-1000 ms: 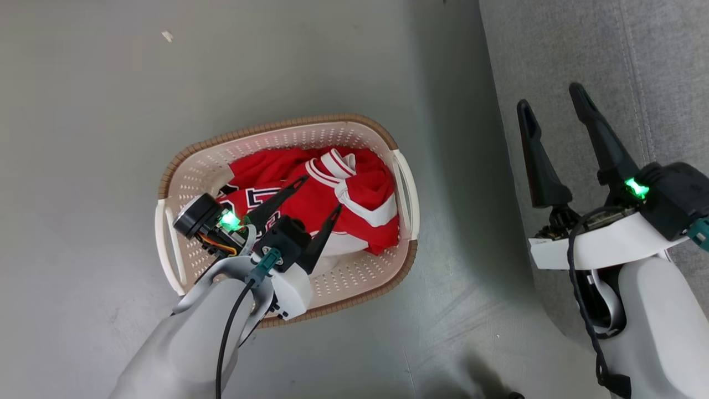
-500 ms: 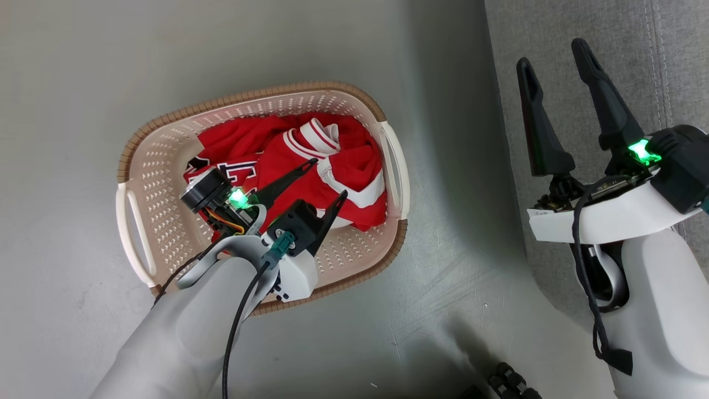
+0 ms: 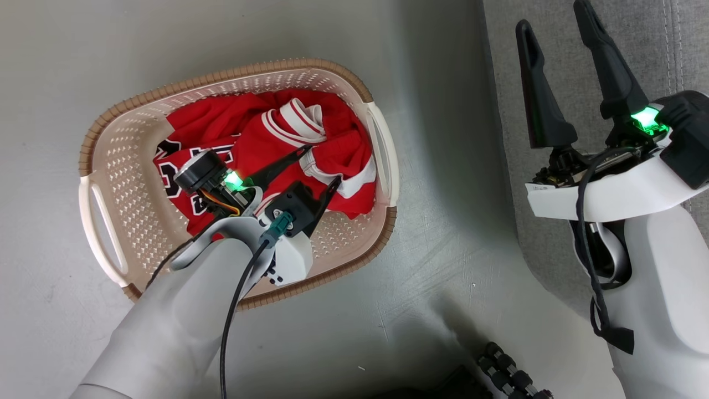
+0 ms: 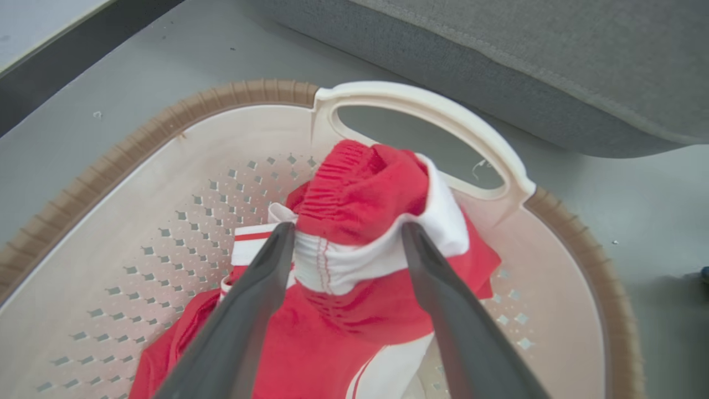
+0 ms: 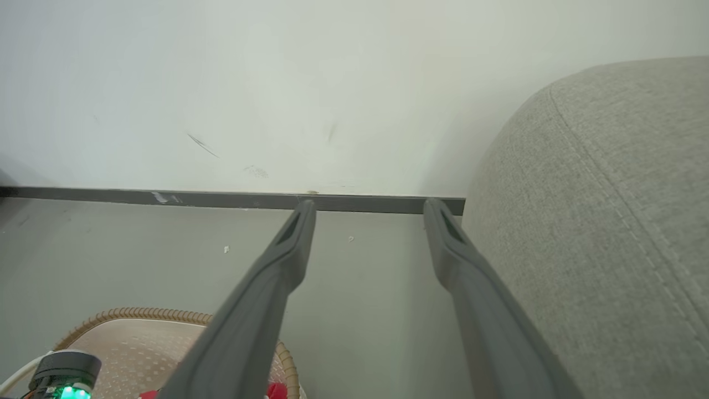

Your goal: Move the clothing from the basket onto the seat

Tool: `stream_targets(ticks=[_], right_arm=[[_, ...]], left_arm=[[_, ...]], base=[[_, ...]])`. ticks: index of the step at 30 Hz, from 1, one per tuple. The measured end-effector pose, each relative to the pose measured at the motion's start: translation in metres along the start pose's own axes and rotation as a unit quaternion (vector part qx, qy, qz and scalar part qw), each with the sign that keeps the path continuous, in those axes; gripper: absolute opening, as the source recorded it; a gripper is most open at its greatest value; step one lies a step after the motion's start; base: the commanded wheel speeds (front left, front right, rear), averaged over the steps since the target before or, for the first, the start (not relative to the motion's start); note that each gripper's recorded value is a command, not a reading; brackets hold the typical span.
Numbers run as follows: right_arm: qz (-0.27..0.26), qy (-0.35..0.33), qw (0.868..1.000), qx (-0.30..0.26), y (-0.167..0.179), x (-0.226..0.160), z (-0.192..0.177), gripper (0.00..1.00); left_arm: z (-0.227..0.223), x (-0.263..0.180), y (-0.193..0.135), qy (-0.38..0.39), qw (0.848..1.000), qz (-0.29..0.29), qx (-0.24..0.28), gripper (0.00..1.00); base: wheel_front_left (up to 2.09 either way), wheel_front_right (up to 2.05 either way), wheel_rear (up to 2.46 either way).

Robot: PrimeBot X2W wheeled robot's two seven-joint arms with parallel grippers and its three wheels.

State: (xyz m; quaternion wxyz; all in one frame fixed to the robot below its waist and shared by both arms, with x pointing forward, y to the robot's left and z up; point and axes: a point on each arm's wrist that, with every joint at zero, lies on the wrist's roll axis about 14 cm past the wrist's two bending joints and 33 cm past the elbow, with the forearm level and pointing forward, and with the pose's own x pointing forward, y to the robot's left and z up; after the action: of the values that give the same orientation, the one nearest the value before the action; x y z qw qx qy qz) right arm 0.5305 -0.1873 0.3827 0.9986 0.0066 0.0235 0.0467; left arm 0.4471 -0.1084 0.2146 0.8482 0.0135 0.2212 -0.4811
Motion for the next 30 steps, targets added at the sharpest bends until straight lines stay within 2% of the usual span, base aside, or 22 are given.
stream_targets(ticks=[2, 3, 4, 5, 6, 8, 21, 25, 30], right_arm=[[-0.001, 0.001, 1.0, -0.001, -0.001, 0.001, -0.001, 1.0], [-0.001, -0.001, 1.0, -0.002, -0.002, 0.002, -0.001, 1.0], [-0.001, -0.001, 1.0, -0.003, -0.003, 0.003, -0.001, 1.0], [-0.002, 0.001, 1.0, -0.003, -0.003, 0.003, -0.002, 1.0], [-0.003, 0.003, 1.0, -0.003, -0.004, 0.002, -0.004, 1.0], [-0.004, 0.005, 1.0, -0.004, -0.005, 0.002, -0.005, 1.0], [-0.012, -0.003, 1.0, -0.006, -0.011, 0.006, 0.0, 1.0], [-0.01, 0.0, 1.0, -0.009, -0.009, 0.006, -0.001, 1.0], [-0.008, -0.003, 1.0, -0.011, -0.007, 0.007, 0.003, 1.0]], left_arm=[[-0.004, 0.002, -0.001, 0.005, 1.0, -0.003, -0.001, 1.0], [-0.007, 0.003, -0.002, 0.009, 1.0, -0.005, -0.002, 0.8], [-0.01, 0.004, -0.003, 0.012, 1.0, -0.007, -0.004, 0.46], [-0.013, 0.004, -0.005, 0.016, 1.0, -0.009, -0.005, 0.29], [-0.015, 0.004, -0.006, 0.018, 1.0, -0.011, -0.006, 0.29], [-0.017, 0.006, -0.008, 0.02, 1.0, -0.015, -0.006, 0.0], [-0.012, 0.004, -0.006, 0.016, 1.0, -0.015, -0.008, 0.0], [-0.002, 0.001, 0.006, 0.003, 1.0, 0.006, -0.019, 0.0], [0.016, -0.006, 0.033, -0.024, 0.997, 0.061, -0.038, 0.0]], base=[[0.0, 0.0, 0.0], [0.0, 0.0, 0.0], [0.0, 0.0, 0.0], [0.0, 0.0, 0.0], [0.0, 0.0, 0.0], [0.0, 0.0, 0.0], [0.0, 0.0, 0.0], [0.0, 0.0, 0.0], [0.0, 0.0, 0.0]])
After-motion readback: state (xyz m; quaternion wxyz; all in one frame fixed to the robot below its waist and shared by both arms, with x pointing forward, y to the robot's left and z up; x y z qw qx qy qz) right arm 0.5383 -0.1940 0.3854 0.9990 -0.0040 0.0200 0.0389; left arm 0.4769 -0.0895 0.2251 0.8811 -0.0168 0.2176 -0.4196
